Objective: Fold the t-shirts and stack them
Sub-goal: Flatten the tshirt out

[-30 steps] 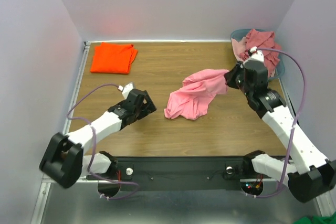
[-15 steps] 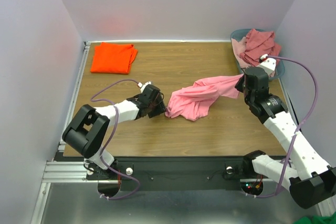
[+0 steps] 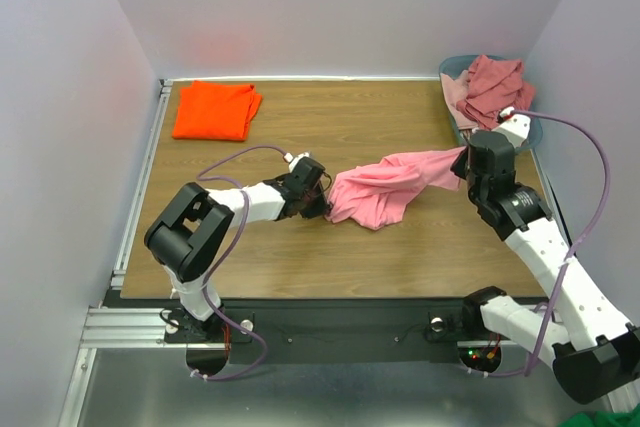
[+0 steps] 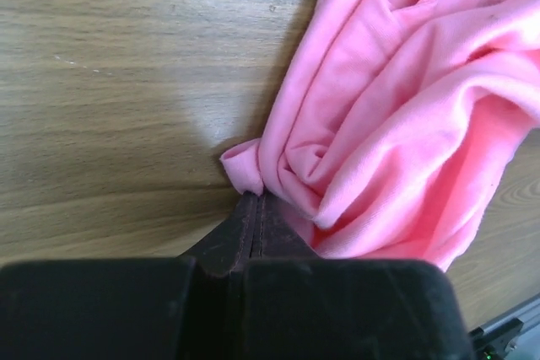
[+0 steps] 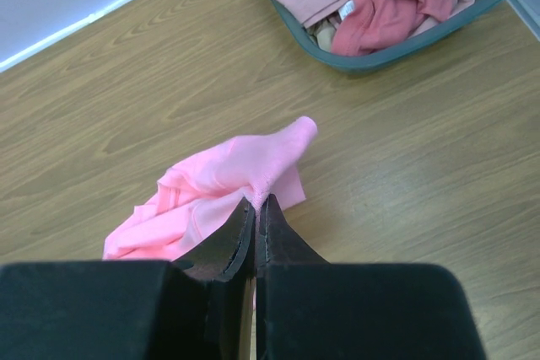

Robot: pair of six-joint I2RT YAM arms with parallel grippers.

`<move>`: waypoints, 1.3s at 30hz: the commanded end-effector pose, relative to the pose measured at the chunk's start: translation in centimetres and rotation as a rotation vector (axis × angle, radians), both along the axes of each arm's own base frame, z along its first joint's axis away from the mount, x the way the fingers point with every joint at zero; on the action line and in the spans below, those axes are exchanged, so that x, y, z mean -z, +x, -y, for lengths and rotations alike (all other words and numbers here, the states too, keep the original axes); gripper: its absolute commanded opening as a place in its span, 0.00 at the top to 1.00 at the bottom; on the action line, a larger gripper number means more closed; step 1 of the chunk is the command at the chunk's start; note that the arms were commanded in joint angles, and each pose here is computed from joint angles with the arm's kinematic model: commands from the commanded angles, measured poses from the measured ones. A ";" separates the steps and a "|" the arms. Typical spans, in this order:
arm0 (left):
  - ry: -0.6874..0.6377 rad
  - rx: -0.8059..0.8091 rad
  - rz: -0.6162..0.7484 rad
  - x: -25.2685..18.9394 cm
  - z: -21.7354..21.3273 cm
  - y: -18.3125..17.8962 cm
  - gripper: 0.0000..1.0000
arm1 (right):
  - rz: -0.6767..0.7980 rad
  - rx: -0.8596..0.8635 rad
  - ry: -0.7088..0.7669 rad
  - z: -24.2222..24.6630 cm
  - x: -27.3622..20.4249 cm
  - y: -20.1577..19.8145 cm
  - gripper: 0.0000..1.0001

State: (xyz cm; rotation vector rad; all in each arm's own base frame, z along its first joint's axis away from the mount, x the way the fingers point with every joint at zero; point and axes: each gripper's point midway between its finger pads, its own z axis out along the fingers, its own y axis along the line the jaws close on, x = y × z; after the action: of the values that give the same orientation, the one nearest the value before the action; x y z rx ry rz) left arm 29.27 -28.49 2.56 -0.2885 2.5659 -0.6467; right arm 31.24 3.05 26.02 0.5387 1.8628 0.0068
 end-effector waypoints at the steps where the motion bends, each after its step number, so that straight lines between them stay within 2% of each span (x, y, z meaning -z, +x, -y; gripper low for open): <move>1: 0.099 -0.067 0.027 -1.1 -2.4 0.1 1.00 | 0.075 0.050 -0.004 1.2 -2.2 -0.4 1.00; 3: 0.158 -0.128 0.070 -2.6 -4.2 0.6 1.00 | 0.088 0.060 -0.005 1.4 -2.8 -0.5 1.00; 4: 0.136 -0.154 0.129 -5.3 -4.6 1.0 1.00 | 0.104 0.061 -0.004 1.5 -3.5 -0.5 1.00; 7: 0.169 -0.249 0.242 -9.8 -7.1 1.8 1.00 | 0.135 0.058 0.003 1.5 -5.2 -0.7 1.00; 9: 0.142 -0.316 0.354 -14.6 -9.0 1.7 1.00 | 0.179 0.043 0.018 1.4 -7.5 -0.8 1.00; 10: 0.086 -0.349 0.425 -18.2 -9.8 1.5 1.00 | 0.200 0.036 0.023 1.4 -8.4 -1.0 1.00; 12: 0.080 -0.408 0.500 -21.5 -11.7 1.1 1.00 | 0.259 0.013 0.044 1.1 -11.3 -1.4 1.00; 13: 0.021 -0.444 0.567 -25.2 -12.7 0.6 1.00 | 0.281 0.002 0.050 1.0 -12.3 -1.6 1.00; 14: 0.004 -0.468 0.600 -26.9 -13.5 0.3 1.00 | 0.306 -0.014 0.053 1.0 -13.6 -1.9 1.00; 15: -0.031 -0.512 0.664 -30.3 -15.0 -0.5 1.00 | 0.358 -0.025 0.073 1.0 -16.1 -2.4 1.00; 16: -0.036 -0.534 0.696 -31.9 -15.9 -0.9 1.00 | 0.418 -0.044 0.089 0.9 -18.9 -3.1 0.99; 17: -0.054 -0.554 0.728 -33.7 -16.7 -1.4 1.00 | 0.420 -0.057 0.088 0.8 -19.0 -3.2 1.00; 18: -0.074 -0.563 0.757 -35.4 -17.3 -1.9 1.00 | 0.482 -0.071 0.106 0.8 -21.8 -4.2 1.00; 21: -0.165 -0.593 0.881 -42.3 -19.8 -4.3 1.00 | 0.569 -0.121 0.115 0.6 -26.0 -5.7 0.99; 22: -0.227 -0.608 0.935 -45.5 -21.0 -5.7 1.00 | 0.626 -0.133 0.128 0.8 -28.5 -6.9 1.00; 28: -0.427 -0.527 1.166 -55.9 -24.2 -12.0 1.00 | 0.788 -0.350 0.180 -1.3 -35.4 -12.1 1.00; 30: -0.463 -0.508 1.216 -57.9 -25.0 -13.6 1.00 | 0.828 -0.424 0.199 -2.1 -36.8 -13.8 1.00; 33: -0.462 -0.495 1.235 -58.7 -25.2 -13.9 1.00 | 0.846 -0.455 0.208 -2.4 -37.5 -14.7 1.00; 39: -0.412 -0.500 1.211 -58.2 -24.0 -12.1 1.00 | 0.802 -0.391 0.194 -1.8 -36.5 -12.8 1.00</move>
State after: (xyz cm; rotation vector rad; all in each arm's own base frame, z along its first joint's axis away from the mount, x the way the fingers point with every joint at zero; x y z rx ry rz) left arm 14.75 -2.87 61.14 -0.4825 1.1020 -0.8675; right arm 16.56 4.80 63.33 0.2099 1.1125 0.6214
